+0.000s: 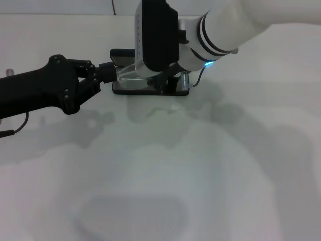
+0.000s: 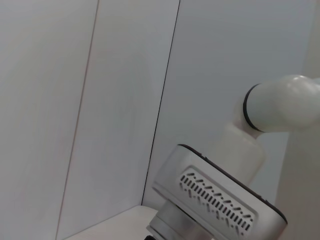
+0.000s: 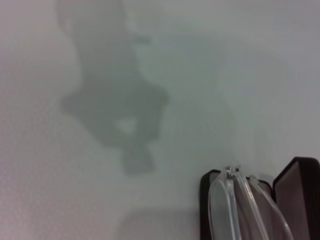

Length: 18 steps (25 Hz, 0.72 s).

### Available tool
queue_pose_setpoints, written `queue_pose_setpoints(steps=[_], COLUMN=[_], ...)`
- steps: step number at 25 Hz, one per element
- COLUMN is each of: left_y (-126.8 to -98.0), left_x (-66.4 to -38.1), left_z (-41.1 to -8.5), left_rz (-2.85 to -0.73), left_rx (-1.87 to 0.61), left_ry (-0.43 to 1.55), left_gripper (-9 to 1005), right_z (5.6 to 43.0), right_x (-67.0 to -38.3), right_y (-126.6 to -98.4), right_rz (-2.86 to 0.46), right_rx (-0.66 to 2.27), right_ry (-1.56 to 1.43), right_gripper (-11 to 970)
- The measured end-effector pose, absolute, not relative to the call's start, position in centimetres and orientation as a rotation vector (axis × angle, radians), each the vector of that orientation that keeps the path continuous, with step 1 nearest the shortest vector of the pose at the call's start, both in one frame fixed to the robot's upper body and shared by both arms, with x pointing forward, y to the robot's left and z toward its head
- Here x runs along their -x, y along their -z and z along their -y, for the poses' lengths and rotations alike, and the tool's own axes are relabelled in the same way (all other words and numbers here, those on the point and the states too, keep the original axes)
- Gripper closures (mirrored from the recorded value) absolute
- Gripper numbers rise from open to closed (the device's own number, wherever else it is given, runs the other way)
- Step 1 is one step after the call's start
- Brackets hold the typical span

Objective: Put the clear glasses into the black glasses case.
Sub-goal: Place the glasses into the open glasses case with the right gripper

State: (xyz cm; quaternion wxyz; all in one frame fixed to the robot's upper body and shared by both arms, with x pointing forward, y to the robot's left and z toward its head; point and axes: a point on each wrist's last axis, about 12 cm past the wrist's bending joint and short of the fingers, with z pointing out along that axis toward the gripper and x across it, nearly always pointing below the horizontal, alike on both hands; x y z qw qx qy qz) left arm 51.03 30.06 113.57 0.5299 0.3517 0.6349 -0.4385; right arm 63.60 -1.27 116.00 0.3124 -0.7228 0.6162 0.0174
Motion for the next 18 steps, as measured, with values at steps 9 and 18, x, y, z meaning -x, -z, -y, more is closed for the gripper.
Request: queue_pose_setpoints(steps=[9, 18], left_y=[-113.9, -114.8], left_x=[-51.0, -50.4], left_z=[-30.2, -31.2], left_rz=[-1.525, -1.537], left_rx=[-0.844, -0.855], left_ry=[1.044, 0.980], left_gripper=[876, 873], right_z=[1.6, 2.1], right_x=[-64.2, -64.1], right_y=[-116.5, -116.1], right_rz=[-1.754, -1.786], right_rx=[1.799, 1.778], right_ry=[-0.044, -0.052], right_gripper=[893, 888])
